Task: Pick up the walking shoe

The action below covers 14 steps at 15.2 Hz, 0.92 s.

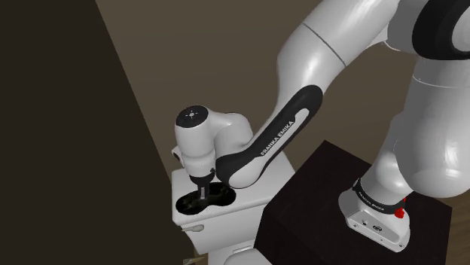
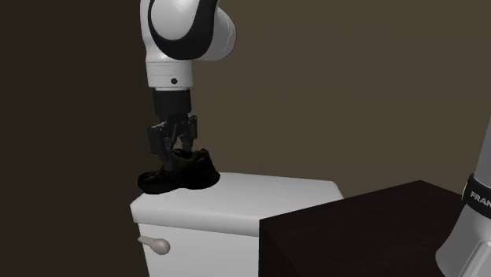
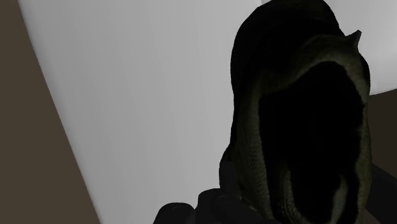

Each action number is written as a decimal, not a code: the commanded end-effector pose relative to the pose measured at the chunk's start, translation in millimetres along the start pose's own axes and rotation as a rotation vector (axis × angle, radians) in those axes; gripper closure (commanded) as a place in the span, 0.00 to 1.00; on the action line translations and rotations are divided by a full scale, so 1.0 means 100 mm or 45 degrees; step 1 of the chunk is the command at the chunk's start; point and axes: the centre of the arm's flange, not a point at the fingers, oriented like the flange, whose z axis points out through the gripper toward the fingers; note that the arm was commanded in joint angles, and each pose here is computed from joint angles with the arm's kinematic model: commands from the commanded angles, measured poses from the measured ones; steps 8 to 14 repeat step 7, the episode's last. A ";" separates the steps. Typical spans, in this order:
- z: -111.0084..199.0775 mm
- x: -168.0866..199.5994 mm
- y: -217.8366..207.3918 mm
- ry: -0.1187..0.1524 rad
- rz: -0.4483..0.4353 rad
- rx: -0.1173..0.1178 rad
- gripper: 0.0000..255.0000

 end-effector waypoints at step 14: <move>-0.33 0.00 0.02 0.001 0.000 0.000 1.00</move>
